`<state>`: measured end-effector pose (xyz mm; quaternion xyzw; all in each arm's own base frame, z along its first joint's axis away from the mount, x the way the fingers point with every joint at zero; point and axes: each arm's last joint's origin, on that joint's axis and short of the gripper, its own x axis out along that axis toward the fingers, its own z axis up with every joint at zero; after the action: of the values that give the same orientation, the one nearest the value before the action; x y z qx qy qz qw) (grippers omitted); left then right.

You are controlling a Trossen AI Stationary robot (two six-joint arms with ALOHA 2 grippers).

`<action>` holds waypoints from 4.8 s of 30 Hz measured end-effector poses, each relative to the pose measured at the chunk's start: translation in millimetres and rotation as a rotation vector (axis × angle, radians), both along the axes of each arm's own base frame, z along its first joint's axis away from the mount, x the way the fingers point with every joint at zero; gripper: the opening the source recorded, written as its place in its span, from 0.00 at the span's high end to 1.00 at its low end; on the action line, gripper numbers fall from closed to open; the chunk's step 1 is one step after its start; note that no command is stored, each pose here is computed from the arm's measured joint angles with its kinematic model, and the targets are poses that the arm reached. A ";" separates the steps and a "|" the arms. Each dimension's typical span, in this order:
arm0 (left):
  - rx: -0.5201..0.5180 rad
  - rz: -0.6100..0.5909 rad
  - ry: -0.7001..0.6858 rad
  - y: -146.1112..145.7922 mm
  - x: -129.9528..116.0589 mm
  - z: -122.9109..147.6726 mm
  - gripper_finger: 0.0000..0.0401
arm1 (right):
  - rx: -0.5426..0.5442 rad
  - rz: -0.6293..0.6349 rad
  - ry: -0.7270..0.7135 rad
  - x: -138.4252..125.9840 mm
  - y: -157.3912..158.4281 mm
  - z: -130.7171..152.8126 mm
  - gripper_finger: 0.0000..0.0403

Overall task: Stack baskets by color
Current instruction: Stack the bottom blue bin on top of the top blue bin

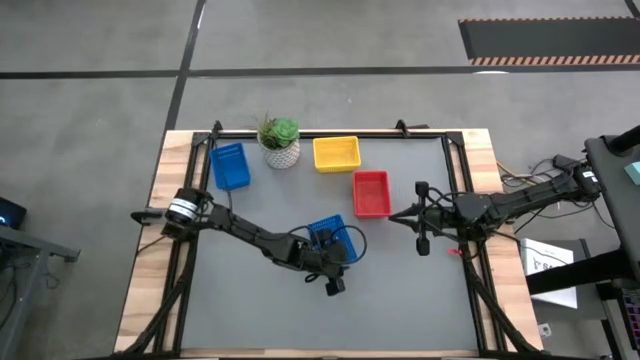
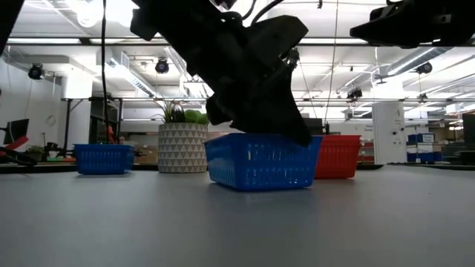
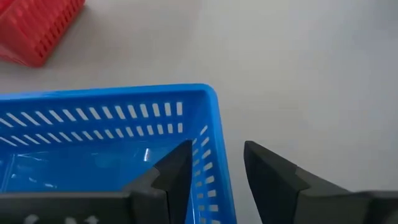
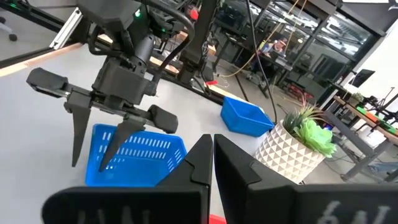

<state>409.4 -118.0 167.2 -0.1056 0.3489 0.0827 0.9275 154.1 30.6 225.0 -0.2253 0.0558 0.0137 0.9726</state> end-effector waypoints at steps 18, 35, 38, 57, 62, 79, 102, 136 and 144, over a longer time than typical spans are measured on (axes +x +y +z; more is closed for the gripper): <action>0.078 -0.019 0.011 6.6 -1.8 7.0 0.99 | -0.004 0.000 0.023 -0.2 0.0 -2.3 0.98; 0.531 -0.264 0.184 -7.6 -79.6 93.2 1.00 | -0.008 -0.001 0.037 0.6 0.1 -3.9 0.98; 0.610 -0.301 0.229 -7.6 -96.9 105.0 1.00 | -0.009 -0.001 0.039 1.0 0.2 -4.2 0.98; 0.776 -0.174 0.327 48.2 -211.0 108.0 1.00 | -0.010 0.000 0.034 1.4 0.3 -3.8 0.98; 0.775 -0.146 0.346 68.5 -241.9 88.1 1.00 | -0.010 0.000 0.034 1.4 0.3 -3.8 0.98; 0.816 0.150 0.281 105.4 -273.6 89.7 1.00 | -0.010 0.000 0.033 1.4 0.3 -3.7 0.98; 0.722 0.113 0.713 162.7 -253.2 61.8 1.00 | -0.010 0.003 0.033 1.4 0.4 -3.8 0.98; 0.643 0.173 0.598 203.0 -247.2 60.5 0.83 | 0.002 0.006 0.034 1.4 0.6 -3.8 0.98; 0.655 0.192 0.604 202.8 -248.1 61.9 0.82 | 0.001 0.006 0.034 1.4 0.6 -3.8 0.98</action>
<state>161.4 84.8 229.1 0.1903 0.5479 0.3014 0.7568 155.5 31.2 221.2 -0.2247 0.0717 0.0205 0.9716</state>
